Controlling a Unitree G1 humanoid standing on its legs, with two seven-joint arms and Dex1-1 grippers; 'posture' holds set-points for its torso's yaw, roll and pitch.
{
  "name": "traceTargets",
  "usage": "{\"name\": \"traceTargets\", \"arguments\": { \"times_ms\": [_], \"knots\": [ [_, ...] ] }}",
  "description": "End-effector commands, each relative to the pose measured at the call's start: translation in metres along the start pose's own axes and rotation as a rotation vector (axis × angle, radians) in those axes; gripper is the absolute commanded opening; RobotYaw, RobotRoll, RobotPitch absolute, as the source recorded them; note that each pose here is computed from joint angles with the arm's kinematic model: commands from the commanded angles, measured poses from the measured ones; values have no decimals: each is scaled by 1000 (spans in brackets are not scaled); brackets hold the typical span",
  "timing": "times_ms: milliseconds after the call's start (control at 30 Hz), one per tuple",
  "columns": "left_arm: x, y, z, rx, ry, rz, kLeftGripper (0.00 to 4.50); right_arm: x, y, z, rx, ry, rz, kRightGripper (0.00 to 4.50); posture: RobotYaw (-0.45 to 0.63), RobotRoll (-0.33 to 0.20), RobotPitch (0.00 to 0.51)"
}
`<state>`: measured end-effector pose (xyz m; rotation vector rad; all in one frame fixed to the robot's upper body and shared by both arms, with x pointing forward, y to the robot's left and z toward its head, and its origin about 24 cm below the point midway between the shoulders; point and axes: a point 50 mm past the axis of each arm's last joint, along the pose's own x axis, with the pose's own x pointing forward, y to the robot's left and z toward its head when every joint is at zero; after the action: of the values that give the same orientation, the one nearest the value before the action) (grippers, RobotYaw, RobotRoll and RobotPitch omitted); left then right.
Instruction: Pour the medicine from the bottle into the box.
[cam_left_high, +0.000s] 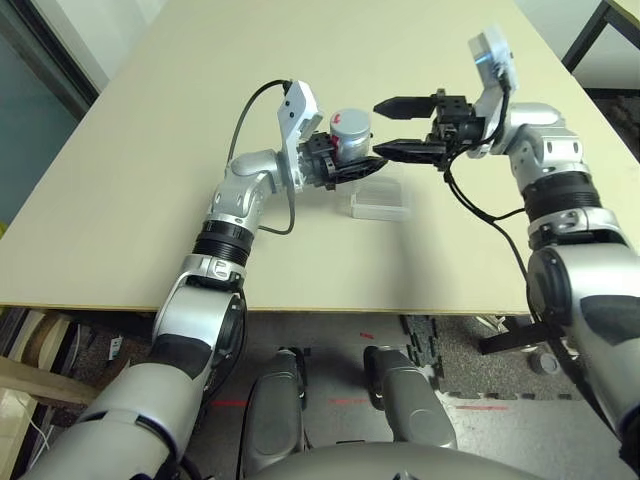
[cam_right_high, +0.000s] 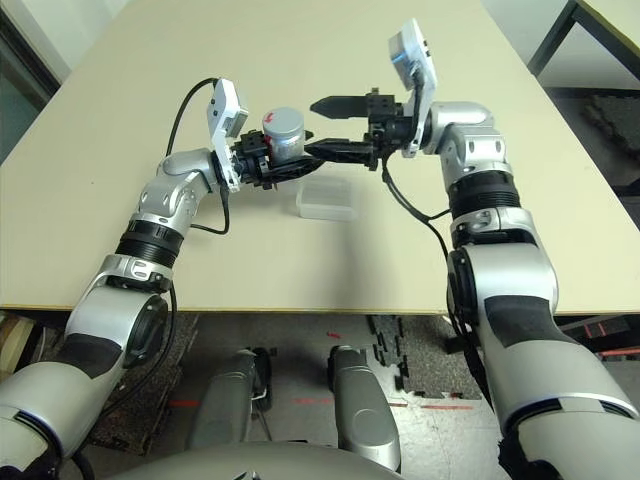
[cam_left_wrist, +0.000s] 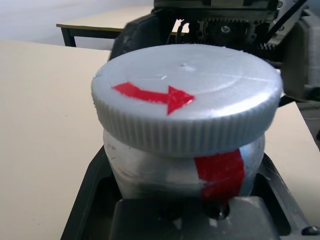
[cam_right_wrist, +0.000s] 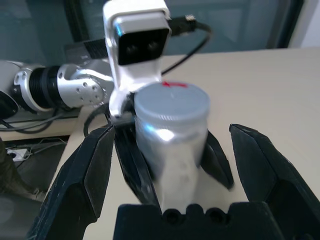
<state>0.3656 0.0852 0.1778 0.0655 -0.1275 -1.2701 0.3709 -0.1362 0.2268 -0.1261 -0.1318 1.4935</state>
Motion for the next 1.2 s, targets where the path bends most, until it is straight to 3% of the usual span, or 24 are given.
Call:
{"name": "traceTargets", "arguments": {
  "times_ms": [33,667,1200],
  "knots": [
    [4,-3,-1,8,8,-23,2788,8,0,5,-33,-9,8,4500,-194,0,150],
    [5,-6,-2,5,3,-33,2788,38,-10,4,-47,-27,-58,4500,-184,0,156],
    [4,-5,-2,1,4,-27,2788,-7,-15,1,-31,18,-162,4500,-194,0,156]
  ]
}}
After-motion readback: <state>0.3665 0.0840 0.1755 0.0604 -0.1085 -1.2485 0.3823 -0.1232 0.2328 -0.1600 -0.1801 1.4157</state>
